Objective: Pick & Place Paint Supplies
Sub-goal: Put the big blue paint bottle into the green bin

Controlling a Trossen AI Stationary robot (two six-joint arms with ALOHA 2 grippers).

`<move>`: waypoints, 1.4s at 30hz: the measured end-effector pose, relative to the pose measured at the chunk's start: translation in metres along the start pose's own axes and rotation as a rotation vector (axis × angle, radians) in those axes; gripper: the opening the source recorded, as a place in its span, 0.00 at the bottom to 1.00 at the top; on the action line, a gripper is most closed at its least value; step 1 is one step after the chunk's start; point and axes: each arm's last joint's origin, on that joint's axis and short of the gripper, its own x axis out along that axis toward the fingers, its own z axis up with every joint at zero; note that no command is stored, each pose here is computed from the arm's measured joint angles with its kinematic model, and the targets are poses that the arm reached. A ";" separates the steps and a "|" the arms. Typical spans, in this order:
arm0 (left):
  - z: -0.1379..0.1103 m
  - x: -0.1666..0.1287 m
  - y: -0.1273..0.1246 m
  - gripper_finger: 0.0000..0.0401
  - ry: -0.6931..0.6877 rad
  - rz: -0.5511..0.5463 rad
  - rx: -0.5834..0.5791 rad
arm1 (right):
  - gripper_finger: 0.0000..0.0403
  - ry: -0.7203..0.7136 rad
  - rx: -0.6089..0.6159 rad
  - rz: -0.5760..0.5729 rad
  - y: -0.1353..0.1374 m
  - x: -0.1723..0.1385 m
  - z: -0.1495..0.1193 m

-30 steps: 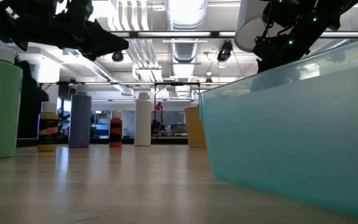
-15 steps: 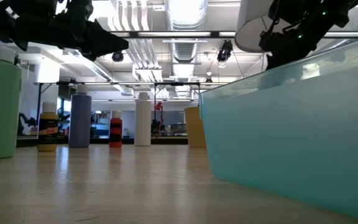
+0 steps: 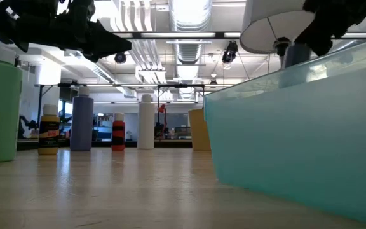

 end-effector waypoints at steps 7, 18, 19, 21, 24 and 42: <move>0.000 0.000 0.000 0.24 0.000 0.000 0.000 | 0.28 -0.070 -0.108 0.282 0.010 -0.022 -0.004; 0.000 0.000 0.000 0.24 0.000 0.001 0.000 | 0.28 -0.029 -0.195 0.533 0.018 -0.033 -0.007; 0.000 0.000 0.000 0.24 0.000 0.001 0.000 | 0.28 -0.035 -0.203 0.547 0.020 -0.035 -0.005; 0.000 0.000 0.000 0.24 0.000 0.001 0.000 | 0.28 -0.052 -0.223 0.602 0.023 -0.040 -0.001; 0.000 0.000 0.000 0.24 0.000 0.001 0.000 | 0.28 -0.076 -0.257 0.674 0.029 -0.050 0.005; 0.000 0.000 0.000 0.24 0.000 0.001 0.000 | 0.28 0.097 -0.384 0.822 0.064 -0.018 0.016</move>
